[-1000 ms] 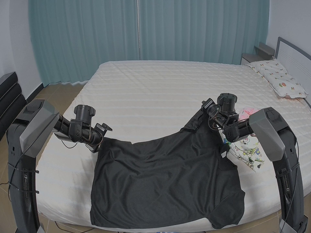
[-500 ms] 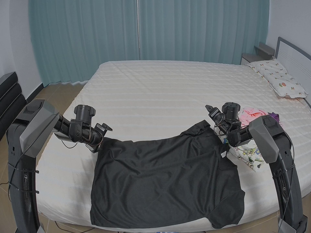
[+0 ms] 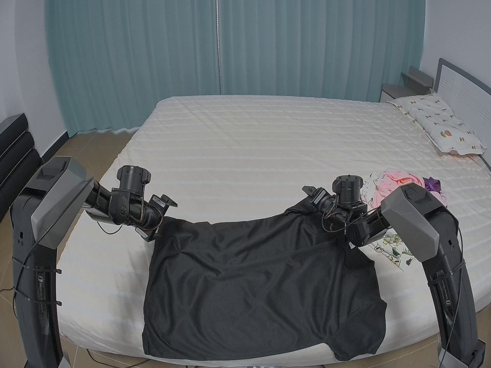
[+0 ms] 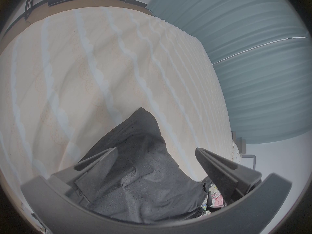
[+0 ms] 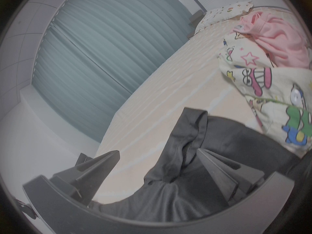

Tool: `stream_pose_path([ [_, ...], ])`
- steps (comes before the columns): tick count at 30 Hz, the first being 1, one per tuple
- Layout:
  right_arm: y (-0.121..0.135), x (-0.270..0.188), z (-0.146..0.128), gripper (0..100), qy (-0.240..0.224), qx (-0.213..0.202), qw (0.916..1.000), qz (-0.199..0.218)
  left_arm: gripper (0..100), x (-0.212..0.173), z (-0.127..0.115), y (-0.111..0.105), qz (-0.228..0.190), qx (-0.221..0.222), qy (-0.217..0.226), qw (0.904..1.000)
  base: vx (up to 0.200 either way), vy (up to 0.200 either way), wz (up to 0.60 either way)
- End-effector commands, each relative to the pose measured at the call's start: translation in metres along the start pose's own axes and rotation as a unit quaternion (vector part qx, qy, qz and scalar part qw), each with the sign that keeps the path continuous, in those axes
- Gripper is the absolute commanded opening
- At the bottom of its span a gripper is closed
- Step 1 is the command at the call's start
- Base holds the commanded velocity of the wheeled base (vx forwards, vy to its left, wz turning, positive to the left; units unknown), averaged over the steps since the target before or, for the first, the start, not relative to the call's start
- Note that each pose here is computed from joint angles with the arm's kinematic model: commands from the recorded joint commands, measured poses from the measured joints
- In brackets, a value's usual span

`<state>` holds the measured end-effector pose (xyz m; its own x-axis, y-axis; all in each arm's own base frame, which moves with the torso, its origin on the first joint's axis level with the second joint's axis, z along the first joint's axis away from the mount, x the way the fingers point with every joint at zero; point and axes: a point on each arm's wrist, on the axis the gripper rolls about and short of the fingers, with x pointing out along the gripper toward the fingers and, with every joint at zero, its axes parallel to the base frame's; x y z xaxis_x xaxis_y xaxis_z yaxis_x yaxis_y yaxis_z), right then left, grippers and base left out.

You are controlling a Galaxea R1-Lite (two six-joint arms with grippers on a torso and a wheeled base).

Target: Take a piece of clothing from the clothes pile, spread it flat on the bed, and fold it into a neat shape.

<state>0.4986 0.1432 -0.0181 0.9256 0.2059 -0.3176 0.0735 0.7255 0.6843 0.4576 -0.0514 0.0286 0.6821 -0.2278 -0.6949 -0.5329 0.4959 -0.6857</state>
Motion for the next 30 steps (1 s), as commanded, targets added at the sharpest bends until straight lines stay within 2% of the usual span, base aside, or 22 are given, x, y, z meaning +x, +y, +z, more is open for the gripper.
stream_pose_path([
  [1, 0.004, -0.002, -0.008, 100, 0.008, -0.002, 1.0000, 0.002, 100, 0.000, 0.000, 0.000, 0.001, 0.000, 0.001, 1.0000, 0.000, 0.000, 0.00],
  [7, 0.005, -0.009, -0.010, 100, 0.013, -0.004, 0.9999, -0.007, 100, 0.003, -0.001, 0.001, 0.003, 0.005, -0.002, 1.0000, 0.000, 0.000, 0.00],
  [12, 0.013, -0.035, 0.008, 100, 0.012, -0.004, 0.9998, -0.013, 100, 0.003, 0.002, -0.003, -0.003, 0.006, -0.010, 0.9999, 0.000, 0.000, 0.00],
  [15, 0.008, -0.048, 0.015, 100, 0.015, -0.003, 0.9995, -0.028, 100, -0.001, 0.004, -0.007, 0.002, 0.013, -0.036, 0.9993, 0.000, 0.000, 0.00],
  [17, 0.005, -0.054, 0.017, 100, 0.016, -0.002, 0.9992, -0.036, 100, -0.003, 0.007, -0.010, 0.003, 0.026, -0.049, 0.9985, 0.000, 0.000, 0.00],
  [21, -0.004, -0.085, 0.026, 100, 0.029, -0.001, 0.9976, -0.064, 100, 0.004, 0.013, -0.010, 0.015, 0.094, -0.074, 0.9927, 0.000, 0.000, 0.00],
  [26, -0.021, -0.112, 0.025, 100, 0.033, 0.004, 0.9958, -0.085, 100, 0.027, 0.004, -0.008, 0.015, 0.116, -0.062, 0.9912, 0.000, 0.000, 0.00],
  [30, -0.034, -0.130, 0.022, 100, 0.022, 0.010, 0.9969, -0.074, 100, 0.043, 0.002, -0.007, 0.015, 0.126, -0.066, 0.9897, 0.000, 0.000, 0.00],
])
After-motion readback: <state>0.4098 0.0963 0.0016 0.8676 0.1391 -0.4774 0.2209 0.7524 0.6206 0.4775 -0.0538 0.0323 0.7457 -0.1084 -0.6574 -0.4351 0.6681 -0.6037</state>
